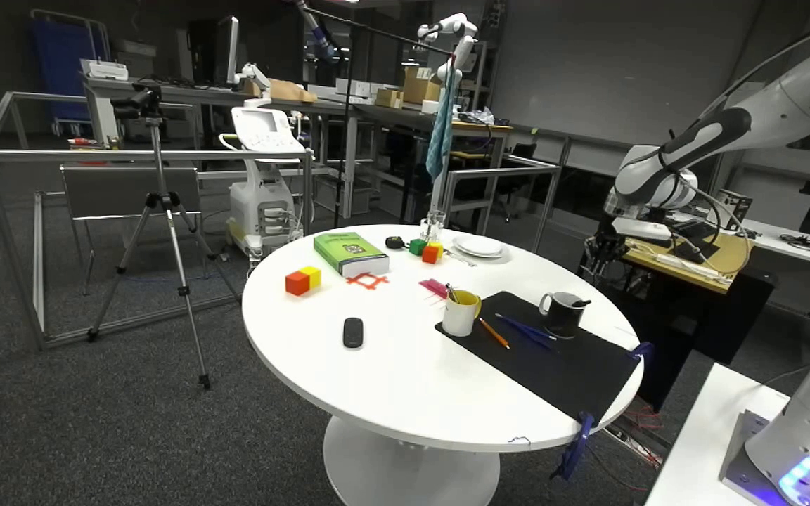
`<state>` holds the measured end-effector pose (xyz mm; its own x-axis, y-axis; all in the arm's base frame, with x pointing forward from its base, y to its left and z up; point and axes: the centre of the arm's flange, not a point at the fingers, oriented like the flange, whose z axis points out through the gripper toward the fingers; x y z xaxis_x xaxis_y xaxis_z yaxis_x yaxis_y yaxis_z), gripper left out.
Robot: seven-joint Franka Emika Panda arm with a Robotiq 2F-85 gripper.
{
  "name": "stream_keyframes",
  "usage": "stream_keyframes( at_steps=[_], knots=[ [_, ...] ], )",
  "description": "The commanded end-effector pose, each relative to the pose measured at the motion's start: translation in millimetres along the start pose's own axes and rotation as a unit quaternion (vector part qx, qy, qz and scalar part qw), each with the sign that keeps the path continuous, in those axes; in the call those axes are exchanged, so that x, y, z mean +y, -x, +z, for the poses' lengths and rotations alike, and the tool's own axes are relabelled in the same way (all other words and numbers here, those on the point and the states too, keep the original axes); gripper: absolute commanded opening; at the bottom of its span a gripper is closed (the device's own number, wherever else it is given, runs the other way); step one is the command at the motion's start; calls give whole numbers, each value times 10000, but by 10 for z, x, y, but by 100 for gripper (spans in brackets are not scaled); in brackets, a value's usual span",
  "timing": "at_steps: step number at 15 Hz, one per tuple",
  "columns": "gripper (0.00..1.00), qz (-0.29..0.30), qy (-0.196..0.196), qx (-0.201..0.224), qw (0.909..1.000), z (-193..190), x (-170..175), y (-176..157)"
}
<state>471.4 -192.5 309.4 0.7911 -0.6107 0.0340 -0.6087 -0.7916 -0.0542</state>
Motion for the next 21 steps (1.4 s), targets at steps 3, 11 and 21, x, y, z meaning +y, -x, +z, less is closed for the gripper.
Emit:
stream_keyframes(
  at_steps=[3, 11, 21],
  knots=[
    [3, 27, 34, -548, 9985, -527, -96, -253],
    [3, 166, 147, -1531, 9880, -383, -213, -394],
    [3, 451, 375, -2438, 9681, -128, -360, -733]
  ],
)
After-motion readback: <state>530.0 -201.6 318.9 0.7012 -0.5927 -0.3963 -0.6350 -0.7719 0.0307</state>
